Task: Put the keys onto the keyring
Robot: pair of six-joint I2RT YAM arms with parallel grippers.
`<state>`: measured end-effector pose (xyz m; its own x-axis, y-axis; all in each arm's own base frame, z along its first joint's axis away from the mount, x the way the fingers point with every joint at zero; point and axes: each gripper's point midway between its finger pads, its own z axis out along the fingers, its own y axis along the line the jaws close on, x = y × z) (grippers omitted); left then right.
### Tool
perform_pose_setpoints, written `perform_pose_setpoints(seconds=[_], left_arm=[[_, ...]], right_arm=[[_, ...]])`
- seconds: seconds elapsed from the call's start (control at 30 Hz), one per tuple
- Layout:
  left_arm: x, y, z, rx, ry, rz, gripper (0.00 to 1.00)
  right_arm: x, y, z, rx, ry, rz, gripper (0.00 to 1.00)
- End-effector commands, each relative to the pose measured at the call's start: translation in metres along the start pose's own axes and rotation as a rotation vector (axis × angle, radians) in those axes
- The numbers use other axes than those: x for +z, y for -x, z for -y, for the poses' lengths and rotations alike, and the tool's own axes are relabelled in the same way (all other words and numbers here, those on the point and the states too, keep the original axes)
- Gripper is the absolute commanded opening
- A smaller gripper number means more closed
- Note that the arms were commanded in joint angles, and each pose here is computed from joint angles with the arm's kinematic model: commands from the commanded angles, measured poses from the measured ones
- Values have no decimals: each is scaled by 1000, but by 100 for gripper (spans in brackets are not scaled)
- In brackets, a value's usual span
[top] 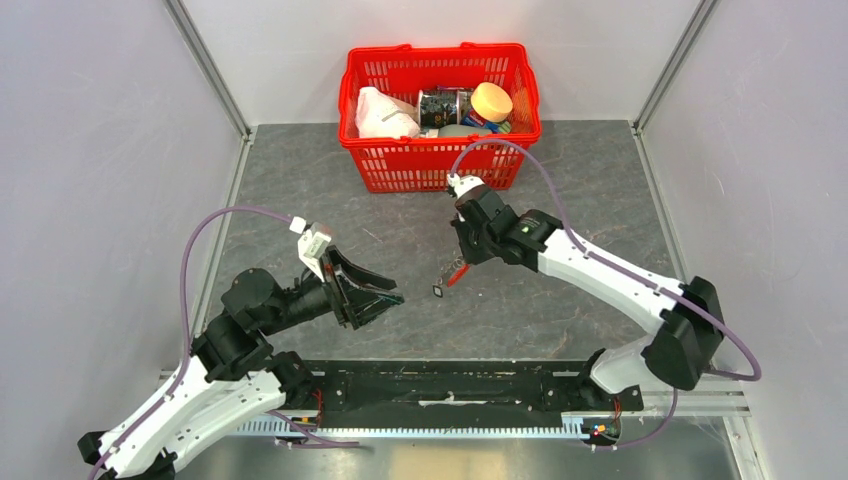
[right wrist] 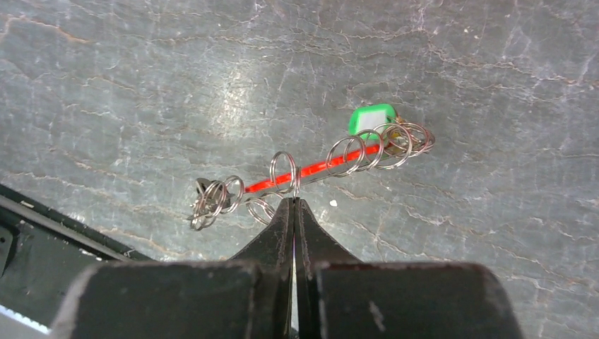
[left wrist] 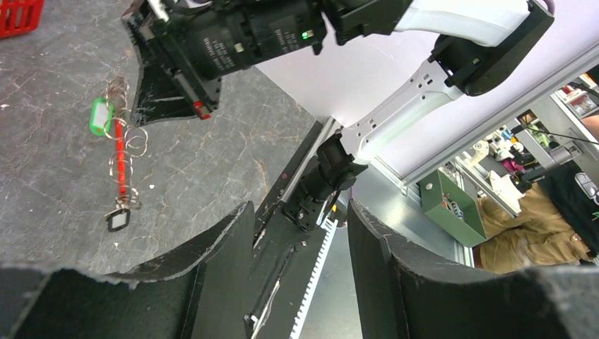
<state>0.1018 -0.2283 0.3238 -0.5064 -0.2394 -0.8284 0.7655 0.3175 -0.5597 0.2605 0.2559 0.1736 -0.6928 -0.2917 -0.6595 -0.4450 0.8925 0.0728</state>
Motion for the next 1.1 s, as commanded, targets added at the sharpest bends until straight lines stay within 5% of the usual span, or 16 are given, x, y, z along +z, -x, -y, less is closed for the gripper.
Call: perform_pose_setpoints(seconds=[0.0, 0.43, 0.63, 0.83, 1.0, 1.07], left_arm=[[-4, 17, 5, 57, 3, 53, 58], [-9, 16, 3, 52, 22, 57, 58], [-5, 16, 3, 42, 12, 56, 58], [-3, 15, 1, 41, 20, 49, 58], [-2, 17, -1, 57, 39, 44, 59], [-1, 19, -2, 68, 44, 42, 62]], right_arm=[[22, 13, -11, 46, 55, 44, 0], [101, -31, -14, 73, 39, -121, 0], [117, -34, -16, 94, 44, -107, 25], [95, 8, -18, 106, 48, 18, 47], [36, 51, -5, 109, 21, 193, 96], [10, 64, 3, 110, 5, 255, 97]])
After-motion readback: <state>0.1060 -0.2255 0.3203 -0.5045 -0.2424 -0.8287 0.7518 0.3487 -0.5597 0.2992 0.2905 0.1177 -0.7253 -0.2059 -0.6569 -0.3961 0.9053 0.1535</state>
